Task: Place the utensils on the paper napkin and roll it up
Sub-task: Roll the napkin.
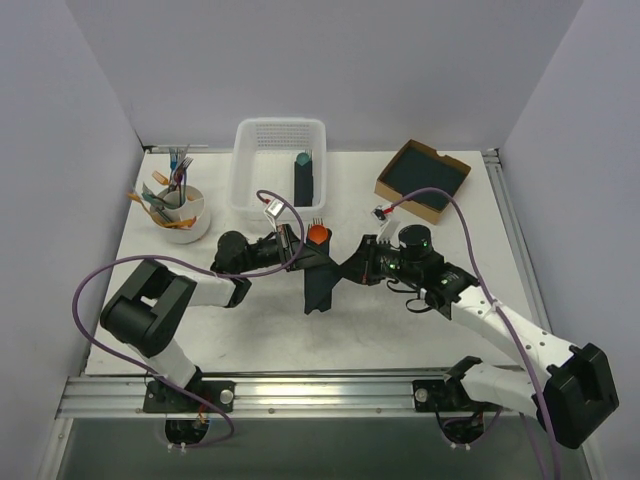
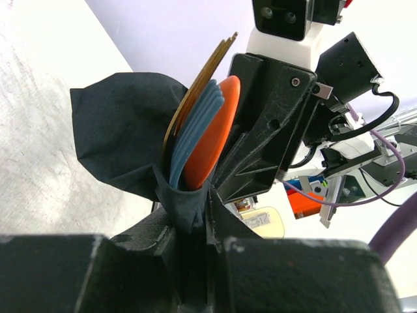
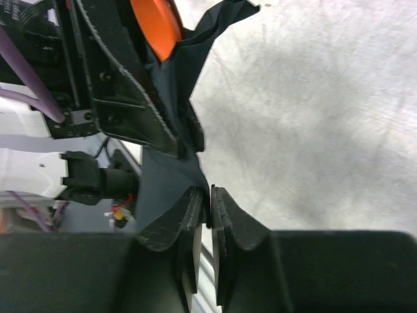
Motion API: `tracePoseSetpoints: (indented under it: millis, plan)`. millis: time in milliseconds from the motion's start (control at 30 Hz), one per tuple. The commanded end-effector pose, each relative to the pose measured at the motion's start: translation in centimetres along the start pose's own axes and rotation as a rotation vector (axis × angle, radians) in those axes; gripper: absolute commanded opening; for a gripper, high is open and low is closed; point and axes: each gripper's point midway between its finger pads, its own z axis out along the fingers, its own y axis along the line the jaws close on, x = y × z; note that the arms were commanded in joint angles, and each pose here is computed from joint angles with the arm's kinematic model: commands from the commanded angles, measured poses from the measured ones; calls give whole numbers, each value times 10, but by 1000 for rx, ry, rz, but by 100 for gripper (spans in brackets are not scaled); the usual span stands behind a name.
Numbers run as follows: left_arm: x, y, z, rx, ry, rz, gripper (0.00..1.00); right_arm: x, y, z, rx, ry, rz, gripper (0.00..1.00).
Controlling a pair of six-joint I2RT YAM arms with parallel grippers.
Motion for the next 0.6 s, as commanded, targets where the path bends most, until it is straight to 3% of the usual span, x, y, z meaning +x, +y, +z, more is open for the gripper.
tracePoseSetpoints:
  millis: [0, 33, 133, 333, 567]
  plan:
    - [-12, -46, -2, 182, -45, 215, 6, -18, -7, -3, 49, -60, -28, 14]
    - [-13, -46, -2, 179, -47, 216, 6, -19, -8, -3, 54, -63, -26, 26]
    - [-16, -40, -1, 148, -58, 218, 6, -24, -5, -11, 73, -83, -35, 38]
    - [-23, -21, 3, 48, -77, 230, 6, -32, 4, -28, 87, -112, -52, 44]
    - [-26, -13, 4, -6, -80, 241, 5, -35, 29, -31, 11, -107, -63, 43]
